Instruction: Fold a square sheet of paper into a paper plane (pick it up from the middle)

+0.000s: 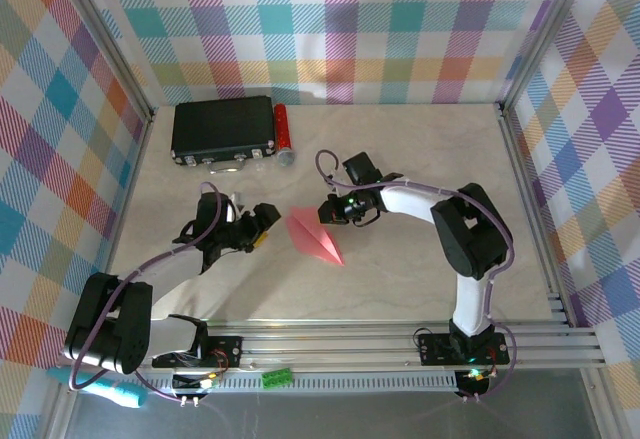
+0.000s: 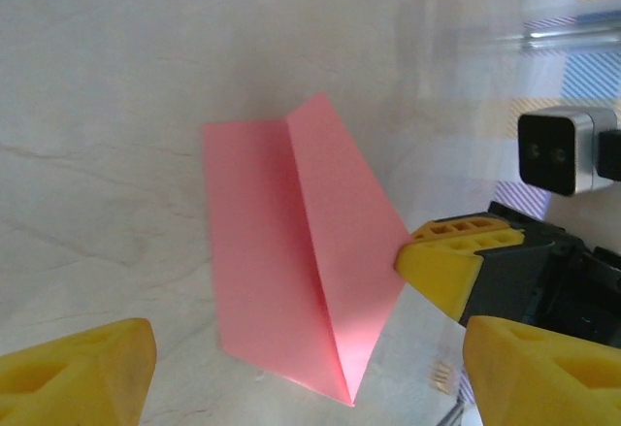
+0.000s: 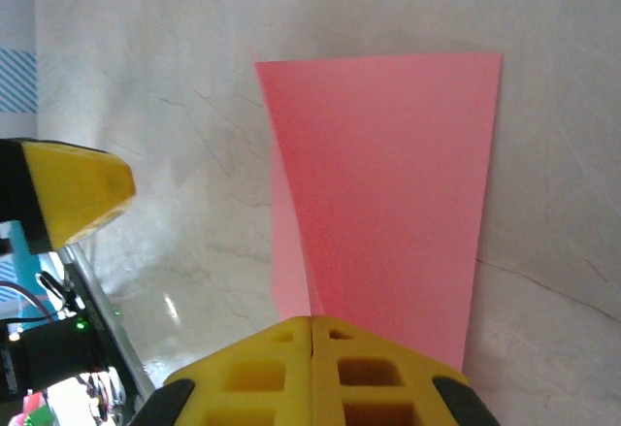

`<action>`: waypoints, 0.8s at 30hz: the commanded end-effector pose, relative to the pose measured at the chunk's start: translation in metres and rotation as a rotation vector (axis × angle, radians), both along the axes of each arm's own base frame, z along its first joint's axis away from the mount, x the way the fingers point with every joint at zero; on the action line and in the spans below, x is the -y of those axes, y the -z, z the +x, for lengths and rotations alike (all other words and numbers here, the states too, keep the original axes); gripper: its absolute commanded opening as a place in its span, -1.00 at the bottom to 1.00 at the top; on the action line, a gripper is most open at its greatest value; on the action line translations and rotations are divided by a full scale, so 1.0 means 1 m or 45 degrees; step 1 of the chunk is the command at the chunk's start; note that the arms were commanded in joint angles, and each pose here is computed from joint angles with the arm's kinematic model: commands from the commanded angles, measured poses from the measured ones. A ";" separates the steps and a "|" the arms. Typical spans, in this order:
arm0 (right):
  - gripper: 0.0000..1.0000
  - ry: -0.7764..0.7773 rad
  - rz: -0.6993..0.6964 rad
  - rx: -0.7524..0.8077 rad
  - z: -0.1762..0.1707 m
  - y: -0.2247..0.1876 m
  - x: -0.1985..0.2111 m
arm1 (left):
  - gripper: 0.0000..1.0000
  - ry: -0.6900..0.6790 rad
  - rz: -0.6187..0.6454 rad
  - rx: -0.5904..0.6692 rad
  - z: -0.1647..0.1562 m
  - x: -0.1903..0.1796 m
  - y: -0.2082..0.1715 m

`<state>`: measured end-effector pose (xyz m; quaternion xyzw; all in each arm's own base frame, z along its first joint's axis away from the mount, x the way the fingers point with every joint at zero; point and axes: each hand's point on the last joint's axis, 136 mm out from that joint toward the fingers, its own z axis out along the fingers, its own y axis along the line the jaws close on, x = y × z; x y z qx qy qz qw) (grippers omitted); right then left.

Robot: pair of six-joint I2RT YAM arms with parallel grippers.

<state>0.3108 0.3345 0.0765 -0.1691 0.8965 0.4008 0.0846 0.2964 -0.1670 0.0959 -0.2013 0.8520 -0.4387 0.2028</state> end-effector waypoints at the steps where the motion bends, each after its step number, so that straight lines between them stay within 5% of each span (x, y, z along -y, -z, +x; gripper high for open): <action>1: -0.90 0.021 0.179 0.125 0.007 -0.062 -0.005 | 0.65 0.123 -0.114 0.199 0.008 0.026 -0.046; 12: -0.89 0.102 0.407 0.083 -0.002 -0.118 0.000 | 0.51 0.303 -0.246 0.393 -0.003 0.075 -0.095; 24: -0.88 0.124 0.506 0.028 -0.006 -0.129 0.004 | 0.04 0.412 -0.323 0.431 -0.007 0.112 -0.102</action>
